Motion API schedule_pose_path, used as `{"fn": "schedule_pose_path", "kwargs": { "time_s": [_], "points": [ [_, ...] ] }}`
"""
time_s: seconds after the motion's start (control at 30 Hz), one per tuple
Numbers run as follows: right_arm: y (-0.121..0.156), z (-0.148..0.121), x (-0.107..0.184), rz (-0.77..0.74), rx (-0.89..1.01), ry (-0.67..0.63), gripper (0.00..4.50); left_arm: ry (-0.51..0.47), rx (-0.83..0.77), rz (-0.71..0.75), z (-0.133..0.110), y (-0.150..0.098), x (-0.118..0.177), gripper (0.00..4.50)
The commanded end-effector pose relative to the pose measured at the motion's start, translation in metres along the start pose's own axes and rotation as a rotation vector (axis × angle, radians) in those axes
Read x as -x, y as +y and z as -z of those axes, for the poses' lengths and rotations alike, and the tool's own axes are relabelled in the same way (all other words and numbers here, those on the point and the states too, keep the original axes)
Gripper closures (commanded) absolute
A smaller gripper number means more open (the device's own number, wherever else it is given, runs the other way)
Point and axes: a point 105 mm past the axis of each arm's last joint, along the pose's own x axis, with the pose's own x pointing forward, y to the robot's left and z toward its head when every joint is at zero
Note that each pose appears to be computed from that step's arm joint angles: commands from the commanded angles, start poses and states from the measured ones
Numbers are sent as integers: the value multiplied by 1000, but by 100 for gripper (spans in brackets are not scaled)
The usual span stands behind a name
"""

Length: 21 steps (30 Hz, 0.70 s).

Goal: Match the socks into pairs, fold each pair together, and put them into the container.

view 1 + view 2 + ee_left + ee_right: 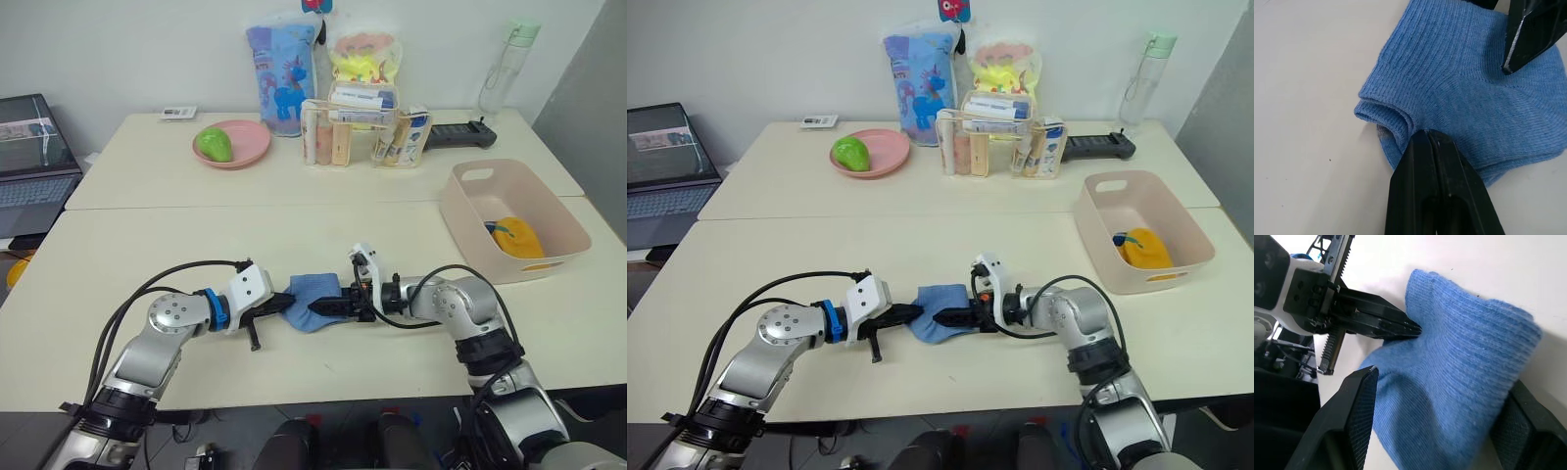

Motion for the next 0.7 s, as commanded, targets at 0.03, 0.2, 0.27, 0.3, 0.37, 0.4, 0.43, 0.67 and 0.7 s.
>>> {"fn": "schedule_pose_path", "kwargs": {
  "time_s": [0.03, 0.2, 0.27, 0.3, 0.37, 0.4, 0.43, 0.67, 0.7],
  "points": [
    [2, -5, -1, -15, -3, -18, 122, 5, 16, -10, 2, 0, 2, 450],
    [2, -5, 1, -13, -1, -24, 252, -23, 19, -12, -5, 3, 1, 450],
    [2, -5, 1, -14, 0, -26, 321, -40, 29, -10, -9, 3, 1, 450],
    [2, -6, 2, -14, -7, -35, 362, -53, 34, -3, -13, 3, 1, 450],
    [2, -9, 5, -10, -8, -50, 429, -81, 51, 28, -20, 1, 3, 450],
    [0, -13, 8, 1, -3, -64, 449, -107, 67, 42, -26, 0, 5, 432],
    [-1, -18, 14, 14, 1, -89, 450, -139, 90, 48, -34, 1, 8, 412],
    [14, -72, 72, 77, 123, -314, 450, -341, 141, 53, -106, 23, 19, 196],
    [19, -82, 87, 108, 164, -342, 450, -379, 135, 65, -122, 26, 19, 168]
  ]
}}
